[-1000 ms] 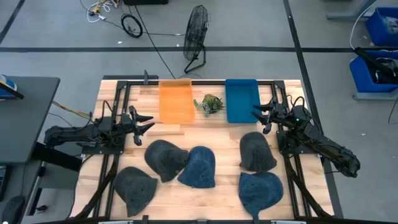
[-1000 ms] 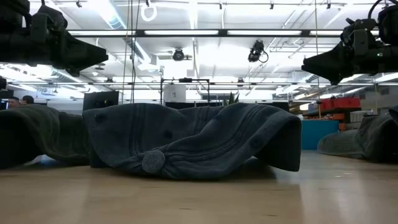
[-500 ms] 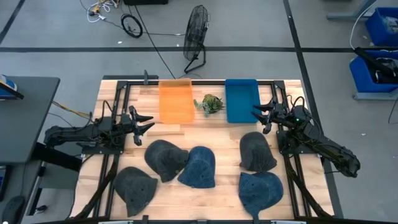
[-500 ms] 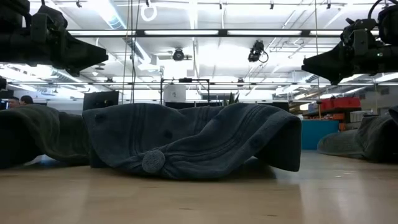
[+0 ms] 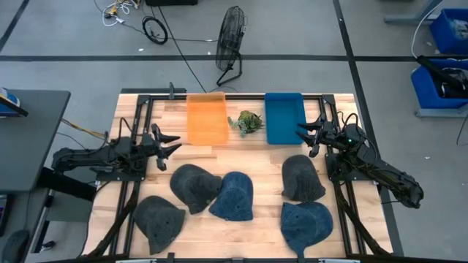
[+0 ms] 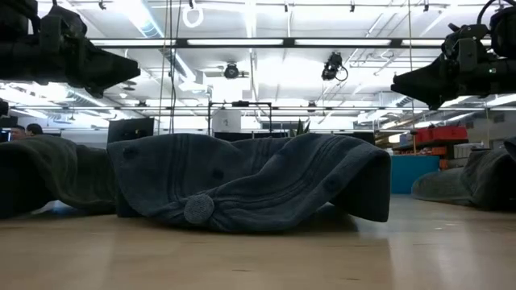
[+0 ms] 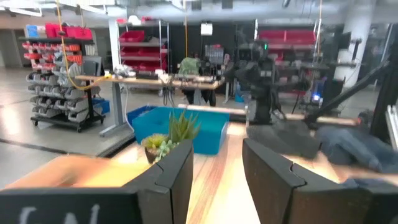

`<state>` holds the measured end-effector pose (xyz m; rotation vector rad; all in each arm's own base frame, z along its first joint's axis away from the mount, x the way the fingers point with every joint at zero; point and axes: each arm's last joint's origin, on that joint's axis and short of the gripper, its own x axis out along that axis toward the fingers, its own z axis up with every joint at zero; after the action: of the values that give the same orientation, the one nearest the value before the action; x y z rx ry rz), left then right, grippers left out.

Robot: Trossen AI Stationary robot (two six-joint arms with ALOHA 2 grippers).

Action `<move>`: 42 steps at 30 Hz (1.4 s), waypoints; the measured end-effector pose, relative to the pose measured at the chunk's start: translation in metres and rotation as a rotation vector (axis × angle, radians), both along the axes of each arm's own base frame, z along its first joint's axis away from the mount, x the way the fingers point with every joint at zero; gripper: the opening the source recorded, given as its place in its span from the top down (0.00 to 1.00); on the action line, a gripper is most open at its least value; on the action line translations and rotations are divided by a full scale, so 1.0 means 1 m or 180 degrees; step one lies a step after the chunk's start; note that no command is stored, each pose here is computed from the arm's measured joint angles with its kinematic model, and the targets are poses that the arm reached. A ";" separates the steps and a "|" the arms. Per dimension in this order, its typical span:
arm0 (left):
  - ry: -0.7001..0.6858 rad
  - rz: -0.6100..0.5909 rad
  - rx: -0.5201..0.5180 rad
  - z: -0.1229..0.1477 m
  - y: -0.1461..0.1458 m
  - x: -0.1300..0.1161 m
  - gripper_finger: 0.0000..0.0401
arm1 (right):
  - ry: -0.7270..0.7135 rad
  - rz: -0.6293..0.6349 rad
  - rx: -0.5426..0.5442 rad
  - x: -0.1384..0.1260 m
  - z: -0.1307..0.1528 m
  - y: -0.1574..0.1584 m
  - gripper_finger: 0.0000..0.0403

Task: Pick & Place hat
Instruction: Put the top left black cap into the orange bin

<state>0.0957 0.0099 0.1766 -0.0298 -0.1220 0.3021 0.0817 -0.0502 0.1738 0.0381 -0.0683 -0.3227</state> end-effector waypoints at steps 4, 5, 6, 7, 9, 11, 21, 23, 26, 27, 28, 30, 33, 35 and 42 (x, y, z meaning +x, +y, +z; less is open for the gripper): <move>-0.0224 0.0027 0.0166 0.008 0.000 -0.001 0.65 | 0.0001 0.0000 -0.0001 0.000 0.000 0.000 0.58; -0.0241 0.0038 0.0219 0.009 0.000 -0.002 0.65 | -0.0001 0.0001 0.0000 0.000 0.000 0.000 0.58; -0.0254 0.0042 0.0235 0.010 0.000 -0.002 0.65 | 0.0001 0.0001 0.0001 0.000 0.000 0.000 0.58; -0.0280 0.0044 0.0240 0.010 0.000 -0.002 0.65 | 0.0001 0.0000 0.0000 0.000 0.000 0.000 0.58; -0.0347 0.0058 0.0247 0.013 0.000 -0.002 0.65 | 0.0000 0.0001 0.0000 0.000 0.000 0.000 0.58; -0.0466 0.0132 0.0280 0.016 0.001 -0.004 0.65 | 0.0001 0.0000 0.0000 0.000 0.000 0.000 0.58; -0.0899 0.0355 0.0056 0.027 0.005 -0.008 0.65 | 0.0000 0.0000 0.0000 0.000 0.000 0.000 0.58; -0.0810 0.0351 -0.0084 0.023 0.006 -0.004 0.65 | 0.0001 0.0002 0.0000 0.000 0.000 0.000 0.58; -0.0688 0.0380 -0.0192 0.025 0.008 0.000 0.65 | 0.0000 0.0002 0.0000 0.000 0.000 0.000 0.58; -0.0659 0.0389 -0.0227 0.029 0.009 0.002 0.65 | 0.0000 0.0002 0.0000 0.000 0.000 0.000 0.58; -0.0646 0.0402 -0.0246 0.036 0.009 0.003 0.65 | 0.0000 0.0001 -0.0002 0.000 0.000 0.000 0.58; -0.0561 0.0438 -0.0247 0.051 0.011 0.008 0.65 | 0.0000 0.0002 0.0000 0.000 0.000 0.000 0.58; -0.0166 0.0485 -0.0260 0.069 0.013 0.021 0.65 | 0.0000 0.0001 -0.0001 0.000 0.000 0.000 0.58; 0.0019 0.0496 -0.0263 0.082 0.014 0.031 0.65 | 0.0000 0.0001 0.0000 0.000 0.000 0.000 0.58; 0.0709 0.0003 -0.0650 0.105 0.013 0.060 0.65 | 0.0001 0.0001 -0.0001 0.000 0.000 0.000 0.58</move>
<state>0.1559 0.0224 0.2812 -0.1980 0.1304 0.3159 0.0817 -0.0502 0.1737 0.0378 -0.0682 -0.3224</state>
